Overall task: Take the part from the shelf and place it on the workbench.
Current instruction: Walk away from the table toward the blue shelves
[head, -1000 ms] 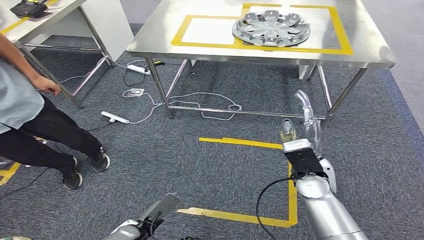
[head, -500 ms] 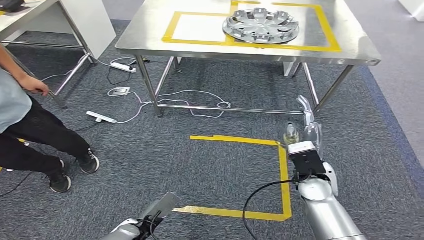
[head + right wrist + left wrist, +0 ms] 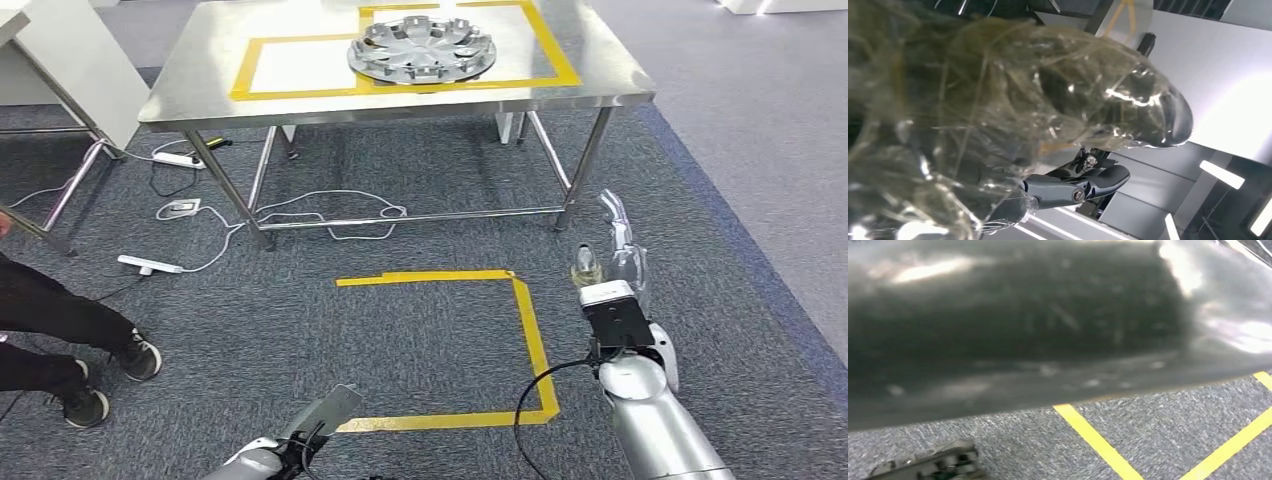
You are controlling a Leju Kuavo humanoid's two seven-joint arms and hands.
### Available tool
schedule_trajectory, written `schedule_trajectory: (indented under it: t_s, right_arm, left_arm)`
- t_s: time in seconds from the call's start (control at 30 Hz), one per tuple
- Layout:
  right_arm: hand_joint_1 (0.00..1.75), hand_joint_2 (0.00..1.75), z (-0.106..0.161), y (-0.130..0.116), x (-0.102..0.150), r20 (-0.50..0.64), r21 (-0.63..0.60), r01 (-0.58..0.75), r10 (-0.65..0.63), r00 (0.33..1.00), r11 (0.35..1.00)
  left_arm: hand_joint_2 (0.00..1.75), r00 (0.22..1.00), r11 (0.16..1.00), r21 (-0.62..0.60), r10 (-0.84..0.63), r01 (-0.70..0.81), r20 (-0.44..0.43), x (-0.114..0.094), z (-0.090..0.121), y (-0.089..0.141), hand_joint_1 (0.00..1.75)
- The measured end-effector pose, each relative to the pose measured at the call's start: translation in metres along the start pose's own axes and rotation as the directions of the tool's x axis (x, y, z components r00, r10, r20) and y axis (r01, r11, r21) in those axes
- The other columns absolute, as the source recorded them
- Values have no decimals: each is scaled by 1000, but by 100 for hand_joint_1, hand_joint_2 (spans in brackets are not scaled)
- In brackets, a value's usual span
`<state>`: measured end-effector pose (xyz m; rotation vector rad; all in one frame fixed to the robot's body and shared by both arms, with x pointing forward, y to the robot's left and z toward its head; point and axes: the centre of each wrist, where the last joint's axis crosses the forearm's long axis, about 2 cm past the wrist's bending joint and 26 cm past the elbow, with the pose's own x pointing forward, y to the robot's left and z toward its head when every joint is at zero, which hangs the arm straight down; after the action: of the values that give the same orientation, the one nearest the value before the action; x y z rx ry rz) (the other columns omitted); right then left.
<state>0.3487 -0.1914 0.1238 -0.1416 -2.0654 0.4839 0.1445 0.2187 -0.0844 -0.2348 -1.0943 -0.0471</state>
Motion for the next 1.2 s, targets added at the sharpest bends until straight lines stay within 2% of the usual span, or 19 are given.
schedule_trajectory:
  t_s: [1.2]
  right_arm:
    - [0, 0, 3, 2, -1, -15, -1, 13, -13, 1000, 1000]
  left_arm:
    - [0, 1000, 1000, 3, 0, 0, -7, -2, 2, 1, 0]
